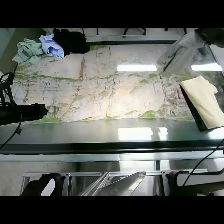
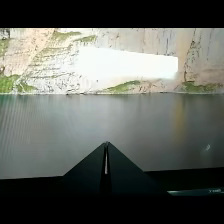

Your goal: Fold the shirts.

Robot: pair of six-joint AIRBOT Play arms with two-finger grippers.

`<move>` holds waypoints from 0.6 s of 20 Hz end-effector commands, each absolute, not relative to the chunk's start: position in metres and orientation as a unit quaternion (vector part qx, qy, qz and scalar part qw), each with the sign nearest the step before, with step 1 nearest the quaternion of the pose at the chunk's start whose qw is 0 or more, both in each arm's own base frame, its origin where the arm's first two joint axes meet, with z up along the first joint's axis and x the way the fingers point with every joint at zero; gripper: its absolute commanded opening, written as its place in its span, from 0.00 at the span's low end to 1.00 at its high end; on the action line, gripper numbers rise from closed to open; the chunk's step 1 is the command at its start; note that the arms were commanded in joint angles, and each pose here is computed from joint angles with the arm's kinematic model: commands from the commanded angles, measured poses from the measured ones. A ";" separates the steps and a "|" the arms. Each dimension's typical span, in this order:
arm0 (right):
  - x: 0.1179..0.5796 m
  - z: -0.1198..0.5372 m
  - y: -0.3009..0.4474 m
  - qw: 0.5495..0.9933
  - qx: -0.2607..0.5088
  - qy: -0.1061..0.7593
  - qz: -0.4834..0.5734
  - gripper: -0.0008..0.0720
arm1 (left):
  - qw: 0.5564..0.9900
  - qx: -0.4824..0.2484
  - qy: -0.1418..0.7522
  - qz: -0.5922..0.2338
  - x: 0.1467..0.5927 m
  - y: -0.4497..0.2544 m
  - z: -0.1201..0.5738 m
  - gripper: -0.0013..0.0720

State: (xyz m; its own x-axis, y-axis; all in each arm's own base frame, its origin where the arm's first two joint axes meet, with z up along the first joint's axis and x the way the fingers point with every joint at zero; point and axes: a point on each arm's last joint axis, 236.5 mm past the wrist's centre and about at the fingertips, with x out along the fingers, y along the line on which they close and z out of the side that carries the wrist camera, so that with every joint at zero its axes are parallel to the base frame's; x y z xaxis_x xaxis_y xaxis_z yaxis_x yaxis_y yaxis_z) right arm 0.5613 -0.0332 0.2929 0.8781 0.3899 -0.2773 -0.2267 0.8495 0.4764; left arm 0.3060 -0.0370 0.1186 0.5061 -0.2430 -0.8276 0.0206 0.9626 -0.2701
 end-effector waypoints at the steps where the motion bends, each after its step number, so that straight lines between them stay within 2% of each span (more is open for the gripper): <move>1: 0.592 0.284 -0.081 0.950 0.233 0.159 0.133 0.03 | 0.865 -0.115 0.482 -0.075 0.310 -0.036 0.121 0.04; 5: 0.596 0.275 -0.127 0.954 0.239 0.128 0.130 0.03 | 0.863 -0.127 0.484 -0.068 0.310 -0.037 0.121 0.04; 9: 0.590 0.294 -0.160 0.963 0.227 0.076 0.124 0.02 | 0.862 -0.136 0.484 -0.063 0.310 -0.036 0.121 0.04; 12: 0.584 0.293 -0.179 0.964 0.229 0.074 0.111 0.02 | 0.862 -0.136 0.485 -0.063 0.310 -0.037 0.121 0.04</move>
State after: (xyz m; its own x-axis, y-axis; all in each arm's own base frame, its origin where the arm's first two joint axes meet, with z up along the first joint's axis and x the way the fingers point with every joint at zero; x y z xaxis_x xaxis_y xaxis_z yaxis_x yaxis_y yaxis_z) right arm 0.5890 -0.1598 0.2889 0.9559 0.2685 -0.1191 -0.1845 0.8642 0.4681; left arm 0.3101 -0.0363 0.1210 0.5238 -0.2402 -0.8173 -0.0189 0.9559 -0.2930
